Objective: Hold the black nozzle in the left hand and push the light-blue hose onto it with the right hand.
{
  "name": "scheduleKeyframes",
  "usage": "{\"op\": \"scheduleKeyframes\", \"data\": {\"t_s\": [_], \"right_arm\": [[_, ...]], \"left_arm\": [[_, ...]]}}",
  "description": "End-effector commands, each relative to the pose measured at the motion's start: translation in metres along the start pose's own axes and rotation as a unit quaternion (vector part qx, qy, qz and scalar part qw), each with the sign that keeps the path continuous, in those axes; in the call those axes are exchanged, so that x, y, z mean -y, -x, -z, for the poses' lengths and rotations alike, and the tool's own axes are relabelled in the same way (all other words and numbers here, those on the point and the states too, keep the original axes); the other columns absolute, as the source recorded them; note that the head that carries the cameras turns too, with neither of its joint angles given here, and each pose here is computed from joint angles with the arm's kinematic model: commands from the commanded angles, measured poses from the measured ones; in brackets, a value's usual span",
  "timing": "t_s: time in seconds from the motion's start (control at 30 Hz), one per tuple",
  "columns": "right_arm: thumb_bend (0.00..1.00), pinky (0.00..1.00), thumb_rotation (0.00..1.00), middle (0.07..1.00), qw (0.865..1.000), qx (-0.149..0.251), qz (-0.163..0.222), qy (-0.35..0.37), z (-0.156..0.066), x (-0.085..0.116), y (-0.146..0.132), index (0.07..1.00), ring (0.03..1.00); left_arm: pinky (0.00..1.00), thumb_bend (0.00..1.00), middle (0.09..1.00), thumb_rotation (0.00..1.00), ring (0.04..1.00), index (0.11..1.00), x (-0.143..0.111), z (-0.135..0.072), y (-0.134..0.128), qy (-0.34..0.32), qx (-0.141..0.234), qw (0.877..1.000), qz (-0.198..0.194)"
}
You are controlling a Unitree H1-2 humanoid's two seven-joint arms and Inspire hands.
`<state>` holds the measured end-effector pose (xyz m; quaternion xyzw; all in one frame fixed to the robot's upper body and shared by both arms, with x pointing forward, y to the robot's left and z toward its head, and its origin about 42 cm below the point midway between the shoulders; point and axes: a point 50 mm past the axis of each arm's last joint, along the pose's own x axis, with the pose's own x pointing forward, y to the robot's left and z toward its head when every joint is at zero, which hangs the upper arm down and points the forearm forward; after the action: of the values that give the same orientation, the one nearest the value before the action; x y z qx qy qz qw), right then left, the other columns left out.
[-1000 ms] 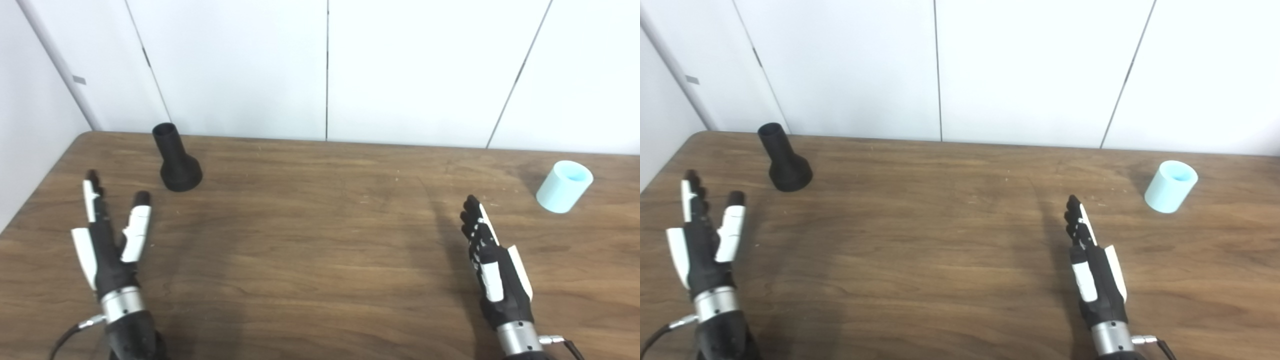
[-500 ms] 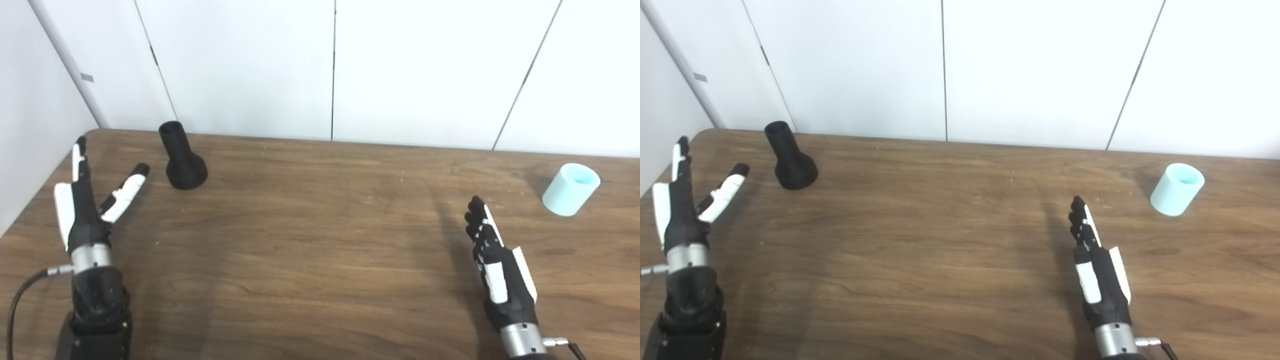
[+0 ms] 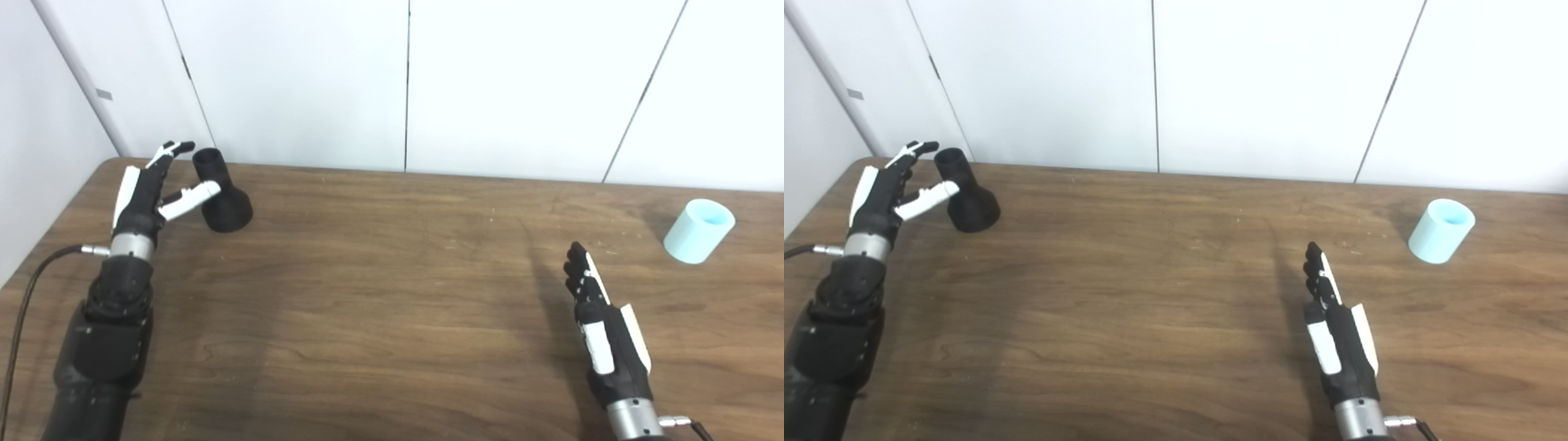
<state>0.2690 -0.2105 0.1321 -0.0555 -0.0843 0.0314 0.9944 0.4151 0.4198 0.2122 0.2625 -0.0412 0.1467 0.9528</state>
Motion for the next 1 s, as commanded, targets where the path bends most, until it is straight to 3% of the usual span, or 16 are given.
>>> {"op": "scheduleKeyframes", "data": {"t_s": [0.0,0.47,0.73,0.97], "right_arm": [[0.63,1.00,1.00,1.000,0.999,0.032,0.003,-0.002,-0.014,-0.003,-0.005,1.000,1.000],[0.64,1.00,1.00,1.000,1.000,0.028,0.001,-0.002,-0.018,-0.004,-0.004,1.000,1.000],[0.64,1.00,1.00,1.000,1.000,0.028,0.002,-0.006,-0.022,-0.006,-0.003,1.000,1.000],[0.64,1.00,1.00,1.000,1.000,0.028,0.002,-0.007,-0.023,-0.009,-0.002,1.000,1.000]], "left_arm": [[0.98,1.00,0.993,0.51,0.998,0.748,-0.018,-0.029,-0.021,-0.009,0.032,0.999,-0.013],[1.00,1.00,0.980,0.50,1.000,0.691,-0.009,-0.034,-0.045,-0.028,0.013,0.999,0.025],[1.00,1.00,0.977,0.45,1.000,0.691,0.005,-0.022,-0.047,-0.021,-0.041,0.990,0.130],[1.00,0.99,0.929,0.35,0.987,0.679,0.014,-0.014,-0.042,-0.067,-0.076,0.986,0.132]]}}
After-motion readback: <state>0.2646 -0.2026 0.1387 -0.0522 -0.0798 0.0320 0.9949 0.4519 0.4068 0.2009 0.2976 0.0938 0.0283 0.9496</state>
